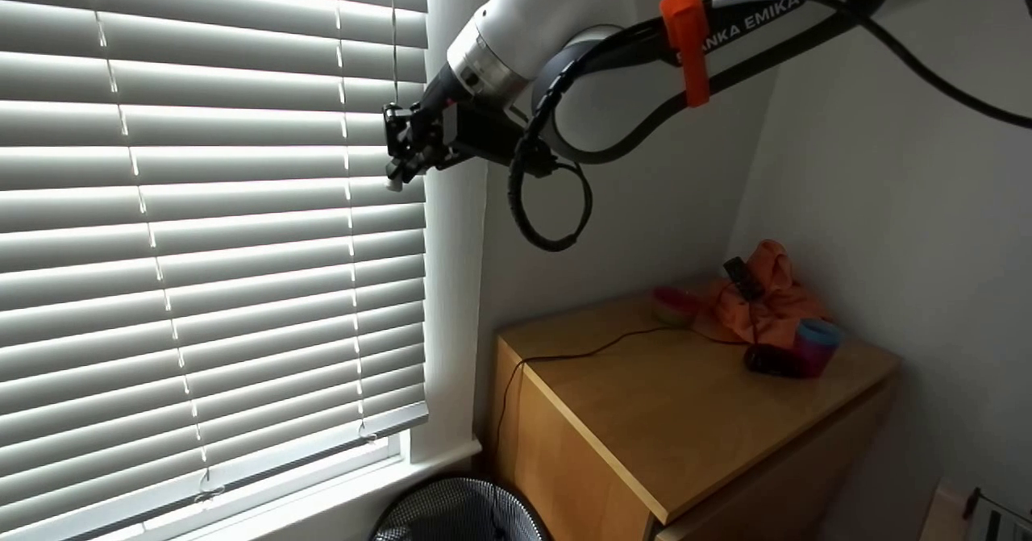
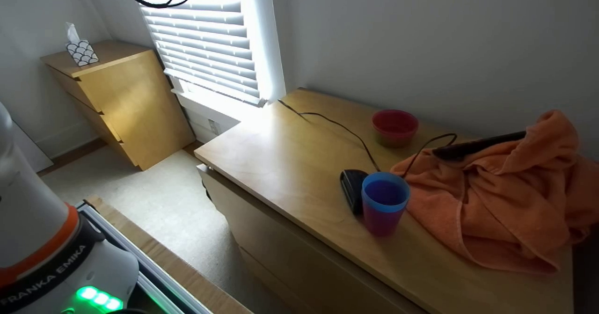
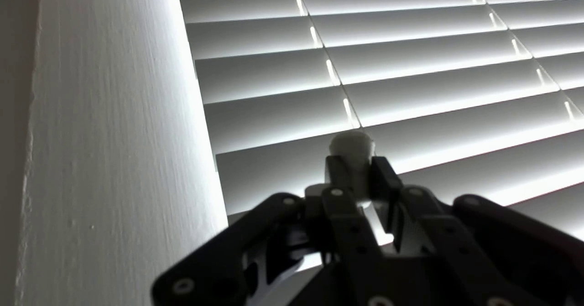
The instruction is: Pull the white cord on the right side of the stove
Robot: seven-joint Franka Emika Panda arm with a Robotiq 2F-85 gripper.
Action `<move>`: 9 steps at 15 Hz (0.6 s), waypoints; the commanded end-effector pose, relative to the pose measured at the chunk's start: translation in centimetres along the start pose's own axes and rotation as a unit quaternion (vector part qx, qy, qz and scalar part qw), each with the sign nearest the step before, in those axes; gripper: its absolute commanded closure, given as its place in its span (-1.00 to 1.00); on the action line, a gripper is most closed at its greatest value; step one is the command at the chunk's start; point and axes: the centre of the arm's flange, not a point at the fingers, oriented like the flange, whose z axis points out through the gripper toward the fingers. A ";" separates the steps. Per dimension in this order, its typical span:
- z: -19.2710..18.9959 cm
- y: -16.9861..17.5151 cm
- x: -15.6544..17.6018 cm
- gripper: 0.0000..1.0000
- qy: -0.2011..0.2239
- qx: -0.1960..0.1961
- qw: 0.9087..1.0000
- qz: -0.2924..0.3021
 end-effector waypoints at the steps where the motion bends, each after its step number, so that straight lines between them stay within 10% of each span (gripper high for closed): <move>1: 4.7 1.7 -5.8 0.91 -0.072 -0.023 0.997 0.006; 9: 4.6 2.2 -6.8 0.91 -0.078 -0.031 0.996 0.005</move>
